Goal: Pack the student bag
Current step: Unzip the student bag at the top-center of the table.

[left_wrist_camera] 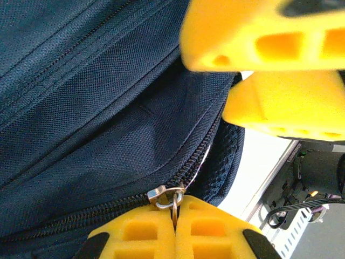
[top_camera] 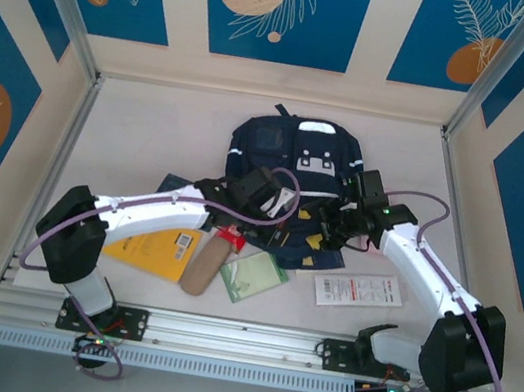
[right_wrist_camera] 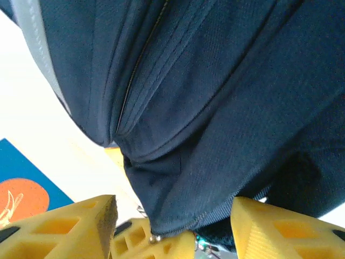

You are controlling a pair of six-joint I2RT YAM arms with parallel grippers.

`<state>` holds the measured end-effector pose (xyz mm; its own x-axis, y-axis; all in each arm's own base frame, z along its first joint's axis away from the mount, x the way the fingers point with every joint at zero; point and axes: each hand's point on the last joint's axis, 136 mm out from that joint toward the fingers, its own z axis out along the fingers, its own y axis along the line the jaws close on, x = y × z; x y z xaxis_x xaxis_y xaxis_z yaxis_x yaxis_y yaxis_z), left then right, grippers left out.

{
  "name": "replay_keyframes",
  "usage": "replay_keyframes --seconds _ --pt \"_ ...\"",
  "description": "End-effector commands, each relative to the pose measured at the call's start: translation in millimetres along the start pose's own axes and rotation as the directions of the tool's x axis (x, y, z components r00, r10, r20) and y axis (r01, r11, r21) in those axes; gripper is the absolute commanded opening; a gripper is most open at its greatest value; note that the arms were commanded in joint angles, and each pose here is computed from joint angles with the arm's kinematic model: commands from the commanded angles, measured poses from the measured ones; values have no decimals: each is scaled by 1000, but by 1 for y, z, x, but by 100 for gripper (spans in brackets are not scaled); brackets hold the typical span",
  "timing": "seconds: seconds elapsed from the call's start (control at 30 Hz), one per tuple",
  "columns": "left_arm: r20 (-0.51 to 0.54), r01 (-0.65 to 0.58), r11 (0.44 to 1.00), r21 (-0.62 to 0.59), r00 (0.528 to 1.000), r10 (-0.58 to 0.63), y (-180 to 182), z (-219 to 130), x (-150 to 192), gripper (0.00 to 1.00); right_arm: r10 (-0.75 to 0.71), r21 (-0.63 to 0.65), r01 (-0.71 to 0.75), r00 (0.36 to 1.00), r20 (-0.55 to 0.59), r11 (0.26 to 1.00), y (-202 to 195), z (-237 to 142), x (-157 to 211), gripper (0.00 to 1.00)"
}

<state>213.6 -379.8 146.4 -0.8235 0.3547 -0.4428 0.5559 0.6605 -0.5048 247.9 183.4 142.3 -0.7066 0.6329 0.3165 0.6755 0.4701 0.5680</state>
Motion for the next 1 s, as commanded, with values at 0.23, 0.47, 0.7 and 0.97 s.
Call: replay_keyframes --seconds 0.23,0.47,0.7,0.97 --pt "80 -109 992 60 991 104 -38 -1 -21 0 132 114 -137 990 52 984 -27 22 -15 29" --pt "51 -134 990 -38 989 136 -25 -3 -15 0 88 121 -103 988 125 987 -24 8 -25 0" --pt "13 -97 979 -177 995 101 14 -21 -3 0 55 60 -66 985 162 996 -15 -14 -34 0" --pt "45 -8 969 -249 999 19 58 -43 5 0 39 3 -40 982 184 999 -7 -35 -39 0"
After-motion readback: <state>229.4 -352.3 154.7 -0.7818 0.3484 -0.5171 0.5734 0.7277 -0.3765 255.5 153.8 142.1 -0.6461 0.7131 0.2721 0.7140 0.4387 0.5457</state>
